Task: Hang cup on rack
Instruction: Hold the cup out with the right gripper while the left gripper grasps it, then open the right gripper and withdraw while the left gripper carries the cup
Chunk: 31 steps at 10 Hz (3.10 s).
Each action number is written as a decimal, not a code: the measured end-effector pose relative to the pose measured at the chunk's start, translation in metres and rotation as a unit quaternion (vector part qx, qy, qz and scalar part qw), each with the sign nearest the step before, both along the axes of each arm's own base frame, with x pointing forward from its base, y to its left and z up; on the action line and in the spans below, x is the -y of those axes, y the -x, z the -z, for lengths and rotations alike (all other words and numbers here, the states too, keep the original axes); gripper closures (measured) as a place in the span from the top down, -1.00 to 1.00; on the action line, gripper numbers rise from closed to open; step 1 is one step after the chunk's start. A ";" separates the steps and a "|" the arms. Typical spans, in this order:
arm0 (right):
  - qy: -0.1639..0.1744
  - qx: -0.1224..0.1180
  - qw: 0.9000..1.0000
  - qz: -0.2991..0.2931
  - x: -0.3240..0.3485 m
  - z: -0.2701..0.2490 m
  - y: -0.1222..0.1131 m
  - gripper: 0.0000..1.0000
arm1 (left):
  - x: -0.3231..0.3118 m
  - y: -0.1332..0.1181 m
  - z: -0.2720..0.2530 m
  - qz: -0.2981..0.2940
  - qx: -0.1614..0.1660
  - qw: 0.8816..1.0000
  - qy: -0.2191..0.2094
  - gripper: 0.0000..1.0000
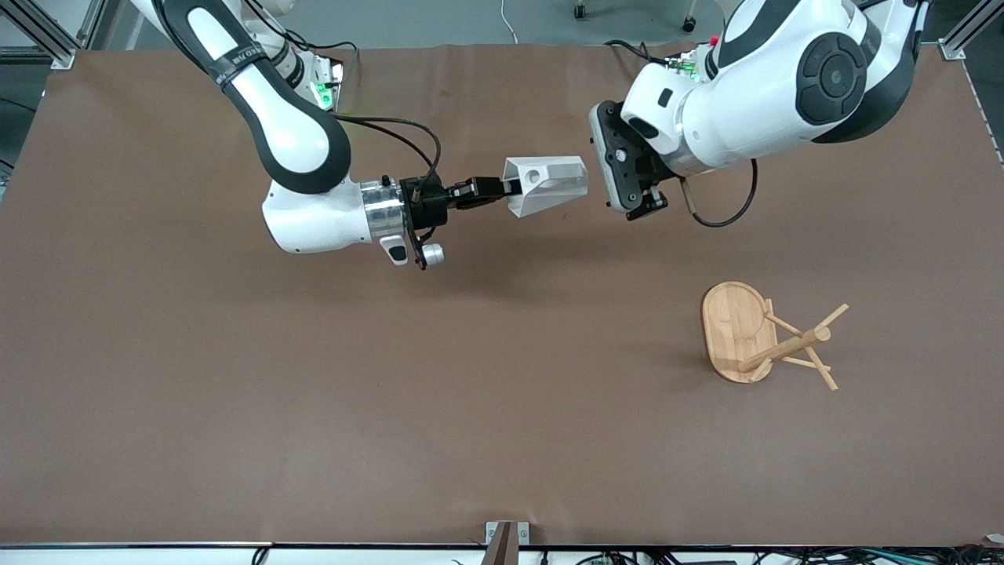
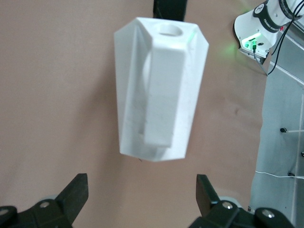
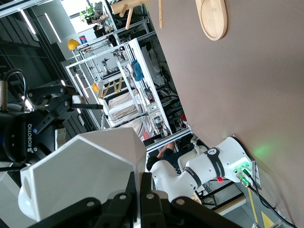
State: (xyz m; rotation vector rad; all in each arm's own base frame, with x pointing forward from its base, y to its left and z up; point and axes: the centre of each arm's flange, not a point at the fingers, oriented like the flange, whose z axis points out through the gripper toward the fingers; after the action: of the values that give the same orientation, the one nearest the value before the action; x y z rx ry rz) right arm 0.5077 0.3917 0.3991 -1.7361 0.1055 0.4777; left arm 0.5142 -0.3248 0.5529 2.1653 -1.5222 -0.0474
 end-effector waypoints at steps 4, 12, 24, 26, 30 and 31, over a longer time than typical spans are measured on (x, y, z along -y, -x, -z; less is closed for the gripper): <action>0.000 0.000 1.000 0.001 -0.001 0.000 0.001 -0.91 | 0.014 0.004 0.006 0.008 -0.010 1.000 0.013 1.00; -0.002 0.001 1.000 -0.001 -0.010 -0.003 0.007 -0.91 | 0.034 0.007 0.016 0.014 -0.019 0.999 0.033 1.00; 0.001 -0.005 1.000 0.007 -0.014 0.001 0.011 -0.20 | 0.032 0.014 0.034 0.052 -0.007 0.999 -0.005 0.52; 0.009 0.006 1.000 0.015 -0.001 -0.001 0.000 0.37 | -0.001 -0.002 0.042 0.046 -0.001 0.998 -0.041 0.52; 0.190 0.088 0.978 0.010 0.103 0.003 -0.045 1.00 | -0.059 -0.027 0.060 -0.067 0.002 0.982 -0.176 0.52; 0.261 0.114 0.958 0.005 0.140 -0.005 -0.056 1.00 | -0.068 -0.032 0.067 -0.104 0.001 0.976 -0.193 0.52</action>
State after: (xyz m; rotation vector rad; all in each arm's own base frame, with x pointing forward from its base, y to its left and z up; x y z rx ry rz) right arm 0.5640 0.2514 0.4046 -2.2968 0.0785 0.2467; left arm 0.5458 -0.2572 0.4855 2.6180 -1.3671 -0.2923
